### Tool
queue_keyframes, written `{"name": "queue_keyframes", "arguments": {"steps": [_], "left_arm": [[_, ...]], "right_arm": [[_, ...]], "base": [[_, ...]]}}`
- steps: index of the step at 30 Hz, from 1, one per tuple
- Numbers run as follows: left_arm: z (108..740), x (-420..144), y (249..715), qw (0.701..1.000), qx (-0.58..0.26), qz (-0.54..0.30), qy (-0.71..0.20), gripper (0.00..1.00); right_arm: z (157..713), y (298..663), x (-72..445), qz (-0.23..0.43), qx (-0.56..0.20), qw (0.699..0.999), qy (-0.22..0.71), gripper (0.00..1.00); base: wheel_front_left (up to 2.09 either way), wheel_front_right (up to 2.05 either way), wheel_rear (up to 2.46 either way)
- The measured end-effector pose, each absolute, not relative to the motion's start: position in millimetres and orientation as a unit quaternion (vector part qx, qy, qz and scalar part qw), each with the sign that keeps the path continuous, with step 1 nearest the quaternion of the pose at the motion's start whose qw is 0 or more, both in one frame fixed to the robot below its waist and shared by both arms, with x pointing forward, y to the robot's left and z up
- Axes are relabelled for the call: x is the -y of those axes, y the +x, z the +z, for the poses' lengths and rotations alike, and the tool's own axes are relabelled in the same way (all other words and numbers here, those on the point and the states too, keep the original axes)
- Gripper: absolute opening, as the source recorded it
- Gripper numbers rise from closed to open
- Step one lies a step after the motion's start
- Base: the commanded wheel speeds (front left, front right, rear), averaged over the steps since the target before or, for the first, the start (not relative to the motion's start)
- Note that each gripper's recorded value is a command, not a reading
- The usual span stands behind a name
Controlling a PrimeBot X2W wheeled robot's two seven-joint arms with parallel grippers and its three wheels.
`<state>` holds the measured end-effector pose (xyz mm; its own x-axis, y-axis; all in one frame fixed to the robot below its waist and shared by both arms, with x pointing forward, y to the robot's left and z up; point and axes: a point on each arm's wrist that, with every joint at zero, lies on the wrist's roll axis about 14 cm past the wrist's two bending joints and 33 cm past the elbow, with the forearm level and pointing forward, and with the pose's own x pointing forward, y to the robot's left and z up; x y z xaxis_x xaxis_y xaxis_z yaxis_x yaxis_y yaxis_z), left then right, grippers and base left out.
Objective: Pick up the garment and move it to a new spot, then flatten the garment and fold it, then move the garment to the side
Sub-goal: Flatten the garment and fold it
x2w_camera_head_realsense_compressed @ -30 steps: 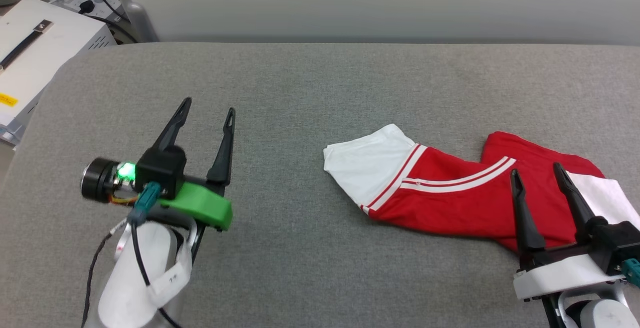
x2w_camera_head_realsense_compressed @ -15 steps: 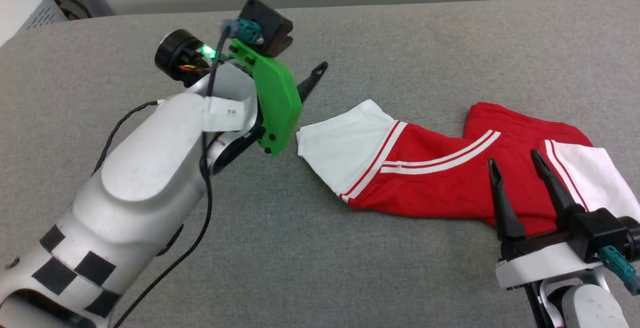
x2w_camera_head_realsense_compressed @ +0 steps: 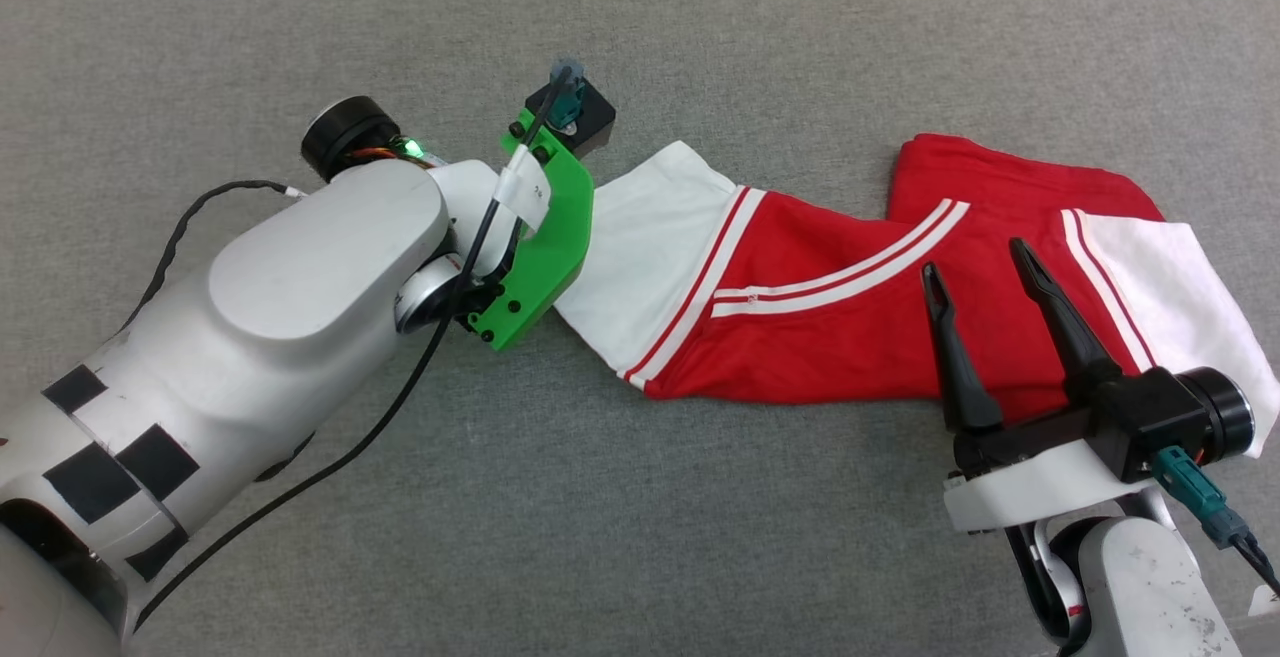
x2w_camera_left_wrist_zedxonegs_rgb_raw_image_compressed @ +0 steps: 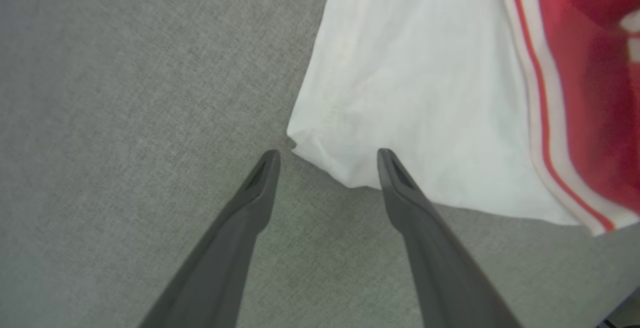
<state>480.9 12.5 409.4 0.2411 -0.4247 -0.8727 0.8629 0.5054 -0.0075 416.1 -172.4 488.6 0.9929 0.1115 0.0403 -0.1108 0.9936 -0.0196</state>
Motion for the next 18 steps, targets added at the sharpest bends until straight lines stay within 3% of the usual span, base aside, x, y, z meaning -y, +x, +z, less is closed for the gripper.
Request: {"name": "queue_keyframes", "arguments": {"steps": [5, 10, 11, 12, 13, 18], "left_arm": [[383, -14, 476, 0.718, -0.485, -0.433, 0.248, 1.0], [375, -6, 474, 0.708, -0.485, -0.448, 0.25, 1.0], [375, -5, 474, 0.706, -0.482, -0.45, 0.258, 0.84], [375, -5, 475, 0.707, -0.478, -0.451, 0.263, 0.34], [375, -4, 475, 0.709, -0.472, -0.453, 0.262, 0.0], [384, 1, 474, 0.728, -0.444, -0.463, 0.242, 0.0]], "right_arm": [[480, 418, 178, 0.047, 0.008, 0.999, -0.011, 1.0], [472, 419, 183, 0.039, -0.002, 0.999, -0.012, 1.0], [471, 421, 182, 0.04, -0.003, 0.999, -0.013, 1.0], [471, 422, 182, 0.04, -0.003, 0.999, -0.014, 1.0], [470, 423, 181, 0.042, -0.003, 0.999, -0.014, 1.0], [471, 425, 177, 0.047, -0.002, 0.999, -0.015, 1.0]], "base": [[0.0, 0.0, 0.0], [0.0, 0.0, 0.0], [0.0, 0.0, 0.0], [0.0, 0.0, 0.0], [0.0, 0.0, 0.0], [0.0, 0.0, 0.0]]}}
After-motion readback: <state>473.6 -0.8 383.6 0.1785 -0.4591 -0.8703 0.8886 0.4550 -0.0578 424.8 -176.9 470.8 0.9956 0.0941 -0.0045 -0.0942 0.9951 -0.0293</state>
